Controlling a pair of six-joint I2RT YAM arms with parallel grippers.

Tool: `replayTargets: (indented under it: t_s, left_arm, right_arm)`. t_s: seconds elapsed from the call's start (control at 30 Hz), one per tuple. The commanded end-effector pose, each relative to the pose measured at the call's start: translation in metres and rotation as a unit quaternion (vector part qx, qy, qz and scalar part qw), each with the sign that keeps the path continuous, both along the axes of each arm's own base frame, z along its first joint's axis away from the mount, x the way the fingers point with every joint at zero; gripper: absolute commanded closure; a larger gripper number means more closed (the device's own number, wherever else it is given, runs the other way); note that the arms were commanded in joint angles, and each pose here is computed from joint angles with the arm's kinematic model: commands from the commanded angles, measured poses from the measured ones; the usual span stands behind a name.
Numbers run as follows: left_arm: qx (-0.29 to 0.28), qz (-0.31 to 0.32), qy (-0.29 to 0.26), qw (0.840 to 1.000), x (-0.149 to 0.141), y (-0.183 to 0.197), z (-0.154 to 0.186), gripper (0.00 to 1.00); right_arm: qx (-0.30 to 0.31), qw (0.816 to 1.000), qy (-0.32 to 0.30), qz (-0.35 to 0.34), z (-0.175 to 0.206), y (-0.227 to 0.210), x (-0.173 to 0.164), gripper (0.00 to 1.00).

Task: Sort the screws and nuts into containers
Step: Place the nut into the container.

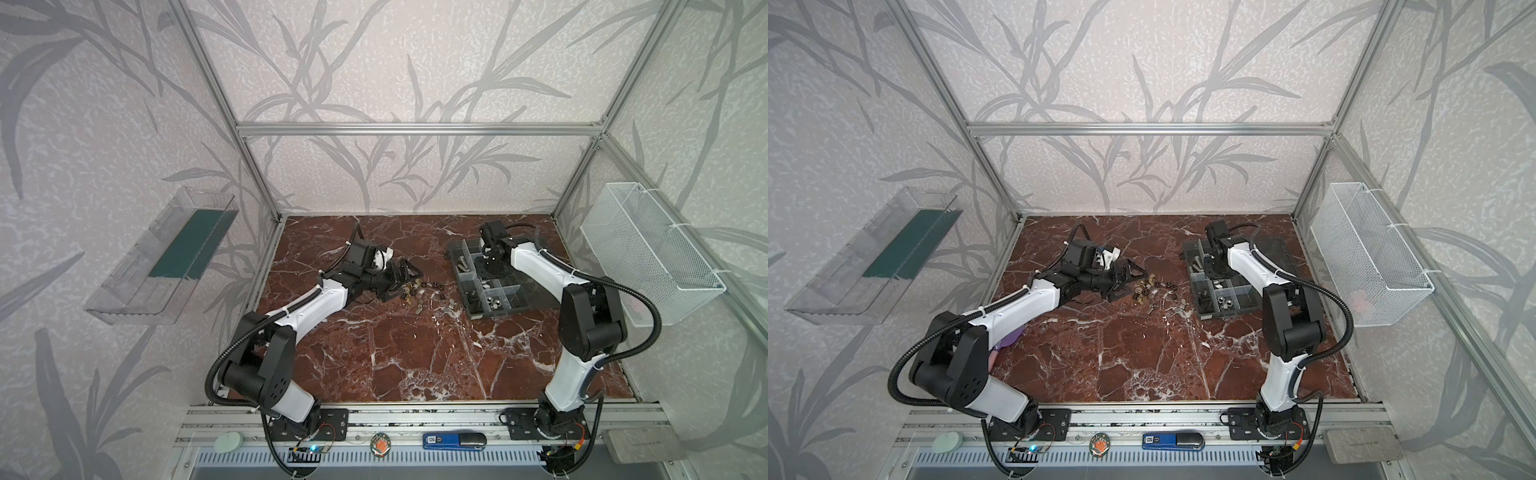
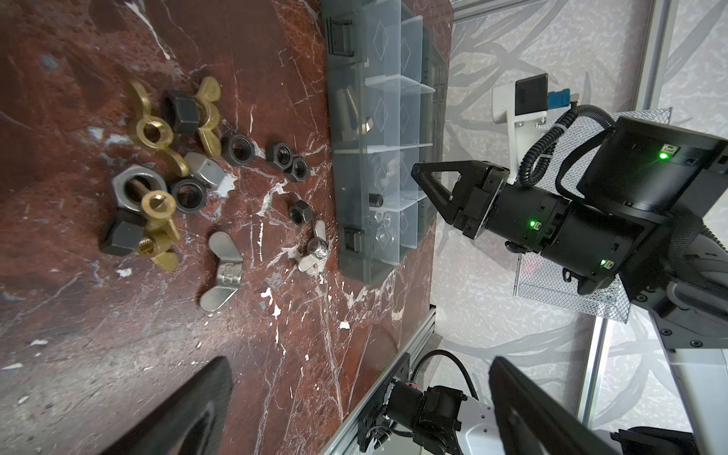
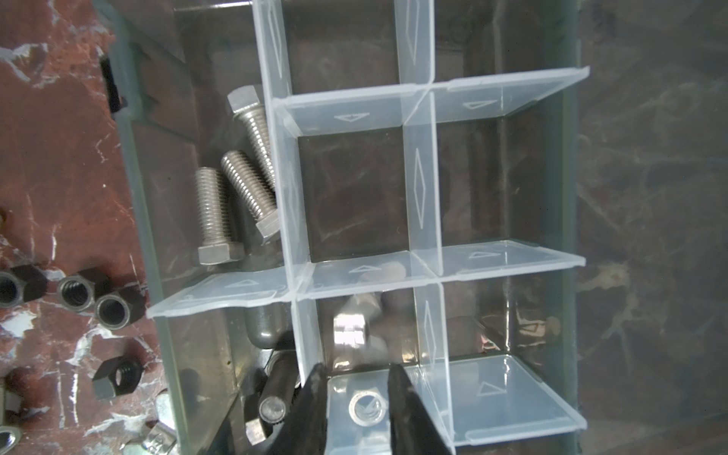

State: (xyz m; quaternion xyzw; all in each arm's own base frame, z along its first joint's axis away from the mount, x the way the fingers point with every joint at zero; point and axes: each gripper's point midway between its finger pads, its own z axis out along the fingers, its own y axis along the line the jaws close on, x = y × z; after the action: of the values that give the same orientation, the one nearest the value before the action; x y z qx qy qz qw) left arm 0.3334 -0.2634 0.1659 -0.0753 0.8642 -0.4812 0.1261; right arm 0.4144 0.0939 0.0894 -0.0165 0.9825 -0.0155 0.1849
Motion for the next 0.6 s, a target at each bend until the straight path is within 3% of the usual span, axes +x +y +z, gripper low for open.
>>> replayTargets:
  t_s: [0.0,0.3,0.57]
  left_arm:
    - [0.004,-0.001,-0.009,1.0,0.004,-0.001,0.006,0.0]
    - [0.008,-0.002,-0.014,1.0,0.002,0.0,0.009,0.0]
    - [0.005,0.01,-0.016,1.0,0.002,0.007,0.011,0.01]
  right_arm:
    - [0.001,1.0,-0.002,-0.004,0.0,-0.002,0.002,0.66]
    - [0.026,0.999,-0.034,0.015,0.034,0.014,0.001,0.62]
    - [0.027,0.993,-0.063,0.098,0.061,0.079,-0.009,0.57]
